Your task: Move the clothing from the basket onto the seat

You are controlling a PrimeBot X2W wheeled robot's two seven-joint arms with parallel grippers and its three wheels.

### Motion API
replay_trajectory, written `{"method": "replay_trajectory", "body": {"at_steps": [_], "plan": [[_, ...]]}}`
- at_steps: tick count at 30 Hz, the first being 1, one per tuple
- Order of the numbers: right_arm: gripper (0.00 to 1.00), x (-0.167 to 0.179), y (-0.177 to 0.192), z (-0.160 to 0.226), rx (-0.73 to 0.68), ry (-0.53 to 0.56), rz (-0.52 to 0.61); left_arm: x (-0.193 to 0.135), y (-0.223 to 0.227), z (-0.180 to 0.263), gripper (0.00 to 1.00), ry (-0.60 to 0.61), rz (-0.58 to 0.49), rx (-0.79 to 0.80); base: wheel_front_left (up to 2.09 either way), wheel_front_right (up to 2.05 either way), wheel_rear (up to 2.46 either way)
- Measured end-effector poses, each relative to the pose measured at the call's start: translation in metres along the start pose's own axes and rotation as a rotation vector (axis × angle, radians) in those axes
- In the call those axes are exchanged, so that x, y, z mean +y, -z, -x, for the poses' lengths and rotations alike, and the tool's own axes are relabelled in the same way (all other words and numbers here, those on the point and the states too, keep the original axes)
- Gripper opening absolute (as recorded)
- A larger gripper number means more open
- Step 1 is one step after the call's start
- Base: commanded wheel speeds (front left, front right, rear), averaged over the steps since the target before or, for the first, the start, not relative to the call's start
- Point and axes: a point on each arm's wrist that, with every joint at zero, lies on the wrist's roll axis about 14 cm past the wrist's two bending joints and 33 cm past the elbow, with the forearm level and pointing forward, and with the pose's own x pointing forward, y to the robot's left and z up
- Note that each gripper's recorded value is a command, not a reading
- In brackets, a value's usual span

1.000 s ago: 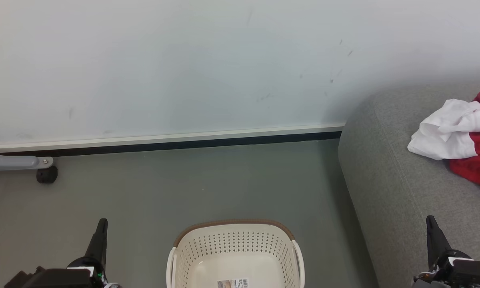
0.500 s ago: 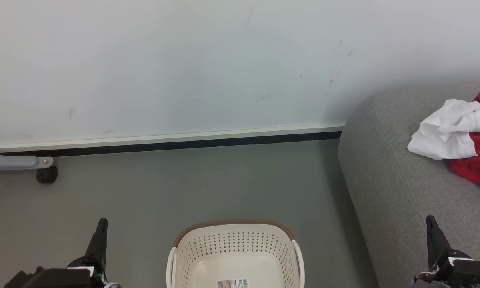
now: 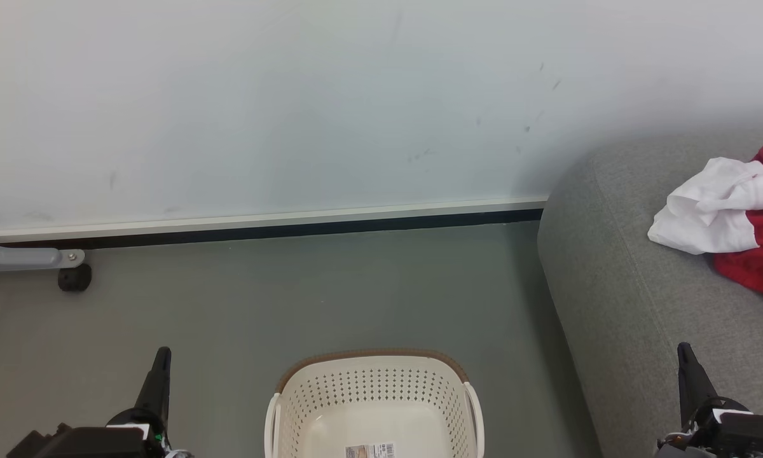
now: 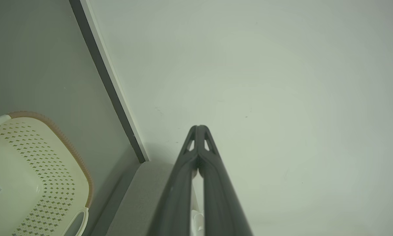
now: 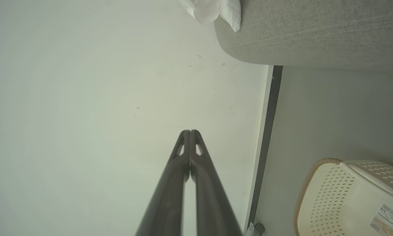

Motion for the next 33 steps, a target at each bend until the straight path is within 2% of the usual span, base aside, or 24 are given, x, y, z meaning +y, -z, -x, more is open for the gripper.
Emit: {"method": "replay_trajectory", "body": {"at_steps": [33], "plan": [[0.00,0.0001,0.0000,0.0000,0.000,0.000,0.000,-0.0008,0.0000,-0.0001,0.00,0.003,0.000,0.000,0.00,0.00,0.00]]}}
